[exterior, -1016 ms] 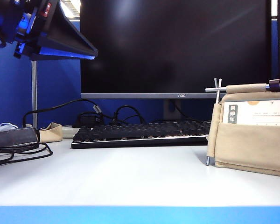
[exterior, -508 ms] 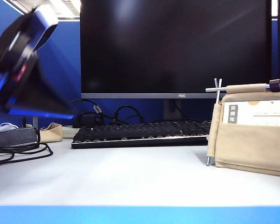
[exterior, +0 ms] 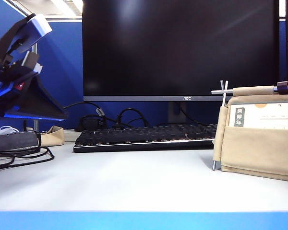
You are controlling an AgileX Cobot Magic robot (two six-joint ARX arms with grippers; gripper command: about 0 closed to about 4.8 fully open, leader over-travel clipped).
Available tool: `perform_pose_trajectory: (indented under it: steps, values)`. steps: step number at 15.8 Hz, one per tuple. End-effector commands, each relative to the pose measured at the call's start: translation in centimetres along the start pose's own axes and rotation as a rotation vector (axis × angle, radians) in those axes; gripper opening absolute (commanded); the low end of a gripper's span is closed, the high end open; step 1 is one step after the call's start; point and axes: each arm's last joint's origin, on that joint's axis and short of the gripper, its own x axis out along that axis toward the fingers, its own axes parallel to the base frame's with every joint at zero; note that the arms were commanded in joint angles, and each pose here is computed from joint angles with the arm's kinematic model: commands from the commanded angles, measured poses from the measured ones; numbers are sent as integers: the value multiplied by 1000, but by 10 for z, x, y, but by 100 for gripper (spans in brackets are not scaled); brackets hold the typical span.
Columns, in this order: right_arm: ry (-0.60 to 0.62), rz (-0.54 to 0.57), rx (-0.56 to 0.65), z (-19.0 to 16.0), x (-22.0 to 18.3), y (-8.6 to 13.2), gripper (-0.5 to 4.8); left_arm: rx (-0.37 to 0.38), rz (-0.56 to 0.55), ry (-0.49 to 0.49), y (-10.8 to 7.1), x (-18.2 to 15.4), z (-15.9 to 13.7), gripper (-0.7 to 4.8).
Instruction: Turn one page of the calendar.
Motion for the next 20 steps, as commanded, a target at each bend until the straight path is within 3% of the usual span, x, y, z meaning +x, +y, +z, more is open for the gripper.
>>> perform_pose_trajectory:
  steps: [1,13,20]
  values:
    - [49,42,-1,-16,7,0,8,1,-9,3,0,2,-1,48]
    - [57,-30,-35,-24,12,2,-2,-53,57,133,4,9,-21,50]
    - [59,-19,-31,-24,12,3,-1,-52,57,132,4,9,-21,50]
